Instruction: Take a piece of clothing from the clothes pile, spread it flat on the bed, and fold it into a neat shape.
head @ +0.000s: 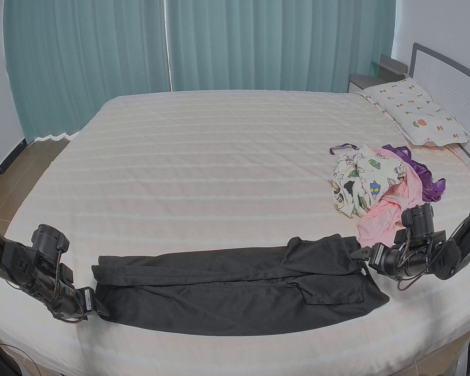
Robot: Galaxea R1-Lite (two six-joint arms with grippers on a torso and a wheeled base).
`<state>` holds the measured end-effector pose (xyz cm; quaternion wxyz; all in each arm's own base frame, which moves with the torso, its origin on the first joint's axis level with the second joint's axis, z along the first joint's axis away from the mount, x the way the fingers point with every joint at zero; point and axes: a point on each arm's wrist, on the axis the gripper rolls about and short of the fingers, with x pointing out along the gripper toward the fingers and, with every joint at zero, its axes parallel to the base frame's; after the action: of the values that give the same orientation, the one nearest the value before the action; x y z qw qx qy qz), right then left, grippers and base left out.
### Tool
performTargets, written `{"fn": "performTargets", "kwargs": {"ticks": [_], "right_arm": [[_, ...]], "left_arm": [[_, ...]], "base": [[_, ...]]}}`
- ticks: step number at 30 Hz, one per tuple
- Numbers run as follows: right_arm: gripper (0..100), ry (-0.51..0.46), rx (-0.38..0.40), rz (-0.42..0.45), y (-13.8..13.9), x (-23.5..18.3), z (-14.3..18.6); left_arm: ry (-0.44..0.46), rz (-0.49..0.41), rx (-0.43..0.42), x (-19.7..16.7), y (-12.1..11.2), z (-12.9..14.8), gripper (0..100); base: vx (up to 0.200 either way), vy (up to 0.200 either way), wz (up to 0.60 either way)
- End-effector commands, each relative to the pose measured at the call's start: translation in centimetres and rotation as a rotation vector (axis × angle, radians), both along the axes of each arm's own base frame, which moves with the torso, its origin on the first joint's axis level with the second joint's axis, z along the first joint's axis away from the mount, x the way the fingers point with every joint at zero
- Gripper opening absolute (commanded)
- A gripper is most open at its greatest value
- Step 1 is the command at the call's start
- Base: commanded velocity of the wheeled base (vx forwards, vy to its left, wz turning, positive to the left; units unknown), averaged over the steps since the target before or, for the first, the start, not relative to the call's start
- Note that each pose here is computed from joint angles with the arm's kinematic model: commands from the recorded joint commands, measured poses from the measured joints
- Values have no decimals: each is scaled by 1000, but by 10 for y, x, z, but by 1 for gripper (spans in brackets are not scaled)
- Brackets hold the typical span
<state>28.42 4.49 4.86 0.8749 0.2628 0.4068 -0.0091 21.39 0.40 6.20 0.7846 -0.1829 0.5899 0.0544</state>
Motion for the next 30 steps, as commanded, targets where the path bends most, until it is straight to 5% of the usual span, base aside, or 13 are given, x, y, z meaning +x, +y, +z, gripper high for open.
{"fn": "performTargets", "kwargs": {"ticks": [1, 12, 21, 30], "right_arm": [[100, -6, 0, 1, 0, -3, 3], [100, -6, 10, 11, 0, -1, 3], [100, -62, 40, 80, 10, -20, 25], [100, 8, 23, 173, 34, -35, 11]], "left_arm": [[-21, 12, -6, 2, 2, 4, 100], [-137, 134, -160, 21, 16, 28, 100], [-155, 145, -166, 24, 17, 27, 100], [-153, 146, -166, 24, 16, 27, 100]], "base": [[0, 0, 0], [0, 0, 0], [0, 0, 0], [0, 0, 0]]}}
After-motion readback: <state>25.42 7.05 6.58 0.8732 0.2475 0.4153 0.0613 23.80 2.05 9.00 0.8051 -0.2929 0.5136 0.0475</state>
